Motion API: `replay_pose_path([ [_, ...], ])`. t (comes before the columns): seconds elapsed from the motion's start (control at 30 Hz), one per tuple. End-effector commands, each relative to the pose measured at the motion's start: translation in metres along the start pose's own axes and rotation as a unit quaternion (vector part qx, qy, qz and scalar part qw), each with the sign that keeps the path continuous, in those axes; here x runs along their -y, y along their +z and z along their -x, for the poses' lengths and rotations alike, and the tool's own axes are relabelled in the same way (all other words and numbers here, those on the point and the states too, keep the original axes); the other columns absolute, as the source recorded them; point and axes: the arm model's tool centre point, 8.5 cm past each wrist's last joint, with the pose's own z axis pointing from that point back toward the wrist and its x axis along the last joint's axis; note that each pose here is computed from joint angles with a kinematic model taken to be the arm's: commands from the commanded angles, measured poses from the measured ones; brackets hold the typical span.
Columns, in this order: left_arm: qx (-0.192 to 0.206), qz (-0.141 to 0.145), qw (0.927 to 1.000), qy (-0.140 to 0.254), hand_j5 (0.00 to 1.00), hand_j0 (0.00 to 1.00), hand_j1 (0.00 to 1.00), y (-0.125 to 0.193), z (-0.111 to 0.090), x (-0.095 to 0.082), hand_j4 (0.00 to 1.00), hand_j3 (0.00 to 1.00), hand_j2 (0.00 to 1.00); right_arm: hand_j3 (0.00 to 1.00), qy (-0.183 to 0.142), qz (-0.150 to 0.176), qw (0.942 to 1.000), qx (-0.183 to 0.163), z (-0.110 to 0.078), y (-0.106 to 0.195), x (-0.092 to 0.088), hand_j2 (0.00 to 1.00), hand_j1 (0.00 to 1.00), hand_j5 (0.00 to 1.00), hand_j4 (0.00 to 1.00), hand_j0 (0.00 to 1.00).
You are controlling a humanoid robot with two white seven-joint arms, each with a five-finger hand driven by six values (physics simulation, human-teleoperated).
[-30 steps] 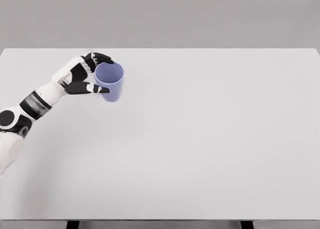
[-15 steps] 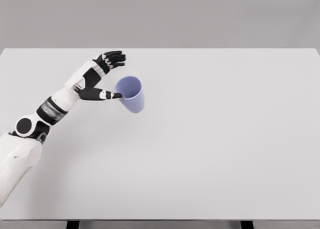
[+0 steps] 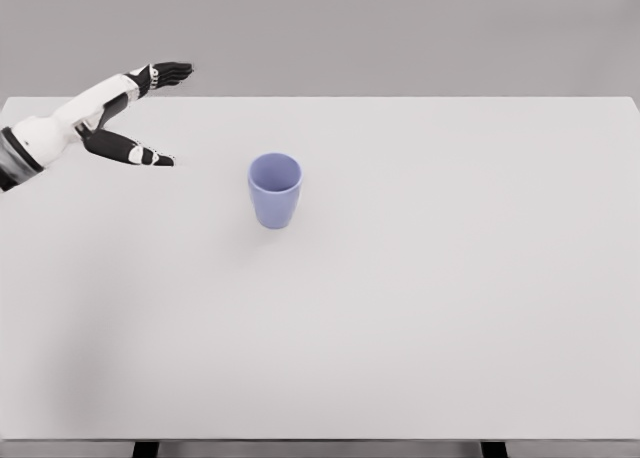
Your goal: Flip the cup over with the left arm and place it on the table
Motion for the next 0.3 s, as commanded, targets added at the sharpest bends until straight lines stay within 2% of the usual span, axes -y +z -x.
replay_pose_path([
  [0.0, -0.110, 0.064, 0.9846, -0.119, 1.00, 1.00, 1.00, 0.044, 0.014, -0.022, 1.00, 1.00, 1.00, 1.00, 0.000, 0.000, 1.0000, 0.000, 0.000, 0.000, 0.000, 1.00, 1.00, 1.00, 1.00, 1.00],
  [0.03, -0.138, 0.099, 0.9720, -0.163, 1.00, 1.00, 1.00, 0.044, 0.018, -0.019, 1.00, 1.00, 1.00, 1.00, 0.000, 0.000, 1.0000, 0.000, 0.000, 0.000, 0.000, 1.00, 1.00, 1.00, 1.00, 1.00],
  [0.1, -0.152, 0.146, 0.9541, -0.212, 1.00, 1.00, 1.00, 0.039, 0.022, -0.007, 1.00, 1.00, 1.00, 1.00, 0.000, 0.000, 1.0000, 0.000, 0.000, 0.000, 0.000, 1.00, 1.00, 1.00, 1.00, 1.00],
  [0.17, -0.161, 0.160, 0.9480, -0.223, 1.00, 1.00, 1.00, 0.039, 0.025, -0.003, 1.00, 1.00, 1.00, 1.00, 0.000, 0.000, 1.0000, 0.000, 0.000, 0.000, 0.000, 1.00, 1.00, 1.00, 1.00, 1.00],
  [0.27, -0.162, 0.160, 0.9478, -0.223, 1.00, 1.00, 1.00, 0.039, 0.025, -0.004, 1.00, 1.00, 1.00, 1.00, 0.000, 0.000, 1.0000, 0.000, 0.000, 0.000, 0.000, 1.00, 1.00, 1.00, 1.00, 1.00],
])
